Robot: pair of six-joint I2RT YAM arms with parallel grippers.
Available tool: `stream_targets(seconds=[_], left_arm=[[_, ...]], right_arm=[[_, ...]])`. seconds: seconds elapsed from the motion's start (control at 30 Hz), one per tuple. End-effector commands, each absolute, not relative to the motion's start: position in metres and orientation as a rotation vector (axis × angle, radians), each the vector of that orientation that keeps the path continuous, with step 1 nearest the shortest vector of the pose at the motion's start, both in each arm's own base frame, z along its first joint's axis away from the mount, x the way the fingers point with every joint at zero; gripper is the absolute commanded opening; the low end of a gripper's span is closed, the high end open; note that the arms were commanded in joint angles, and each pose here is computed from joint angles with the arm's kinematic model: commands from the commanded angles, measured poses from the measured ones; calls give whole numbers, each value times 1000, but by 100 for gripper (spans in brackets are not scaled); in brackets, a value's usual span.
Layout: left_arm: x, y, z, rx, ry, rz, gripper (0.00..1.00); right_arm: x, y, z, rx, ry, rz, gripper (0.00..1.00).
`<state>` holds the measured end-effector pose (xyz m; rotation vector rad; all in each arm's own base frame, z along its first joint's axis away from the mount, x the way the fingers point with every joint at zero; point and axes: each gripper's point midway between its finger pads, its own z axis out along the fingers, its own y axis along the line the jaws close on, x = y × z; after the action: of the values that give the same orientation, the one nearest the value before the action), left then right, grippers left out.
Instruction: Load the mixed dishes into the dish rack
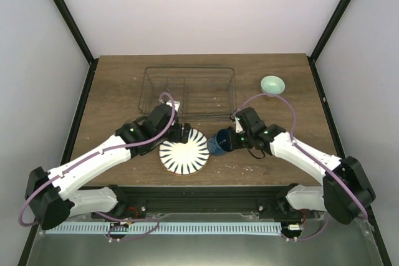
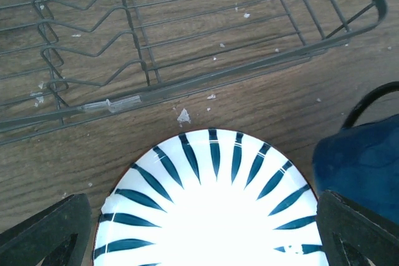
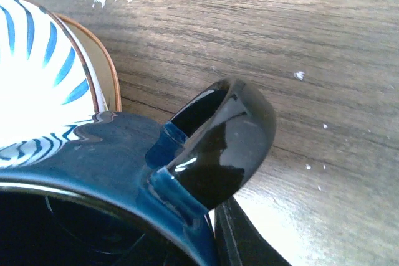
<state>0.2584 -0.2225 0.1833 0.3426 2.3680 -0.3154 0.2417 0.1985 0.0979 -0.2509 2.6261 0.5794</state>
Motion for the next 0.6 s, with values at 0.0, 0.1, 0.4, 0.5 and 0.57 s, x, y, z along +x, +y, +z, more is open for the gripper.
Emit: stream_targets(seconds=[0.0, 0.1, 0.4, 0.5, 0.57], left_arm=[[257, -226, 196, 371, 2332, -452, 100], [259, -228, 206, 397, 2314, -537, 100], [253, -261, 224, 629, 2253, -776, 100], [242, -272, 227, 695, 2217, -888, 100], [236, -275, 230, 729, 2193, -944, 100]], right_arm=[[266, 223, 126, -451, 2441, 635, 1], [264, 230, 138, -609, 2318, 653, 1], [231, 264, 187, -933, 1938, 911, 1], [219, 274, 187, -1017, 1905, 1005, 1], [208, 277, 189, -1054, 1862, 1071, 1]])
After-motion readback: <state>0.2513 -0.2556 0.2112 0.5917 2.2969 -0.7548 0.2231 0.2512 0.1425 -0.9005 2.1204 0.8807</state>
